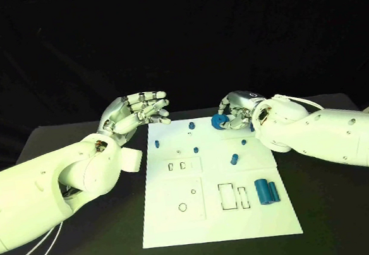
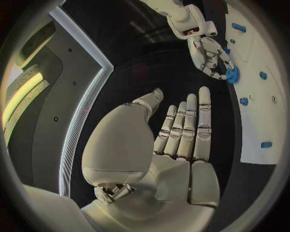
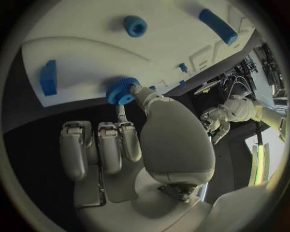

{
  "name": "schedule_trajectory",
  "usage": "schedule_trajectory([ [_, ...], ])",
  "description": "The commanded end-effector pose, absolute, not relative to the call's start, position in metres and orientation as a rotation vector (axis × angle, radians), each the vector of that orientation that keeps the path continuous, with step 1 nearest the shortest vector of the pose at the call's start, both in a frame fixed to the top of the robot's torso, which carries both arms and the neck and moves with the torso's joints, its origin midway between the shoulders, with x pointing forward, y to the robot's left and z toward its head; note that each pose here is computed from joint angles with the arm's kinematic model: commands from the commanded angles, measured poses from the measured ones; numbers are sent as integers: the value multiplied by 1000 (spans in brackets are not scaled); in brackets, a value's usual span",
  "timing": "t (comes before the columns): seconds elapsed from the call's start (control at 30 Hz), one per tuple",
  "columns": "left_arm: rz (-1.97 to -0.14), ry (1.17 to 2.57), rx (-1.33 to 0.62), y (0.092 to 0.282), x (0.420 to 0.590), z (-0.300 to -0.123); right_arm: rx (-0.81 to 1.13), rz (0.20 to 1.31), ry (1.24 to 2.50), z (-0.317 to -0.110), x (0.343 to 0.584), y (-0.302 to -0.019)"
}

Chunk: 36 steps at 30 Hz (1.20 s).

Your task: Assemble the parts on the task board

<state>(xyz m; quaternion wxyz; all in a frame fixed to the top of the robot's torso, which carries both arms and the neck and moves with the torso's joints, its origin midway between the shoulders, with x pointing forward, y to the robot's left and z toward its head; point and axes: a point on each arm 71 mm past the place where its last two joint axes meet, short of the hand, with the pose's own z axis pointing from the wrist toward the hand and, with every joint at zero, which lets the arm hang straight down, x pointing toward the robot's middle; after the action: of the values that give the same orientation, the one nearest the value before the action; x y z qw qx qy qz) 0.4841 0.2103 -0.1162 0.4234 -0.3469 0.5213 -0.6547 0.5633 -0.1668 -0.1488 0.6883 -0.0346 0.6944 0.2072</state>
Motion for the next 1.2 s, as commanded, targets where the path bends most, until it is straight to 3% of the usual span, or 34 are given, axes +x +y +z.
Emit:
schedule_trajectory([
  [0.03,-1642,1305,-865,210,484,-116,-117,474,1502,-142,557,-156],
  [0.27,-1642,1306,-865,209,484,-116,-208,514,1450,-135,542,-125],
  [0.6,-1645,1308,-864,208,484,-116,-264,533,1444,-144,534,-96],
  [1.2,-1651,1310,-862,205,485,-116,-279,533,1481,-163,534,-79],
])
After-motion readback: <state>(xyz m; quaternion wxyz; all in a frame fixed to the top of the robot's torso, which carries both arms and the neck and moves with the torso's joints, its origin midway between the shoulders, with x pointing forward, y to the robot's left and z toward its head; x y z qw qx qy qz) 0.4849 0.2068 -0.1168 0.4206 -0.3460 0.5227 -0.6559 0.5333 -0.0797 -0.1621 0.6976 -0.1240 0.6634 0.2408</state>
